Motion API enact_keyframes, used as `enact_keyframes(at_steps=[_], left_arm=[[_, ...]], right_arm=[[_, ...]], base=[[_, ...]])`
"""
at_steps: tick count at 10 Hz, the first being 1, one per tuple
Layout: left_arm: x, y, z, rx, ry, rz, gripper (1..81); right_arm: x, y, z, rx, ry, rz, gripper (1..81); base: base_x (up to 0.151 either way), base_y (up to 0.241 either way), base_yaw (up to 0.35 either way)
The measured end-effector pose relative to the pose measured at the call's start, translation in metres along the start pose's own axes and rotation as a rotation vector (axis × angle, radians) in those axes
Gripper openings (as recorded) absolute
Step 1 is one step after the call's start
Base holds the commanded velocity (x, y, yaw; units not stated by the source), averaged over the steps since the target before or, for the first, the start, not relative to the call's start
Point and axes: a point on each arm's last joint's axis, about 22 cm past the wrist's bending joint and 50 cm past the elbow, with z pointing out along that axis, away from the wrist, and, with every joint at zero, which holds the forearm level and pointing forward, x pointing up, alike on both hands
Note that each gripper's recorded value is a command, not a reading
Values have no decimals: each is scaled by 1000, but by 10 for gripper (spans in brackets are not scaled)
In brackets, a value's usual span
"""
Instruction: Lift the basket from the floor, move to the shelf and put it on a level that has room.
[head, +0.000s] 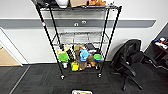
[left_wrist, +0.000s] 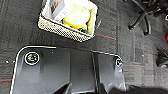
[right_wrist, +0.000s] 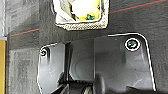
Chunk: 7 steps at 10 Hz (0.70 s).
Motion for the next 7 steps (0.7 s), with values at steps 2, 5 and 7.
enact_keyframes(at_steps=[2,5,7], left_arm=[[-7,-6,-2,12,-7,-3,811],[-12,-13,-8,30,-13,-4,811],[4,-8,-7,22,7,-10,811]], right_arm=[[1,-1,1,0,1,0,811],[21,-10,1,11,25,-8,811],[30,-12,1,13,36,-12,811]], base=[[0,0,0],[0,0,0],[0,0,0]])
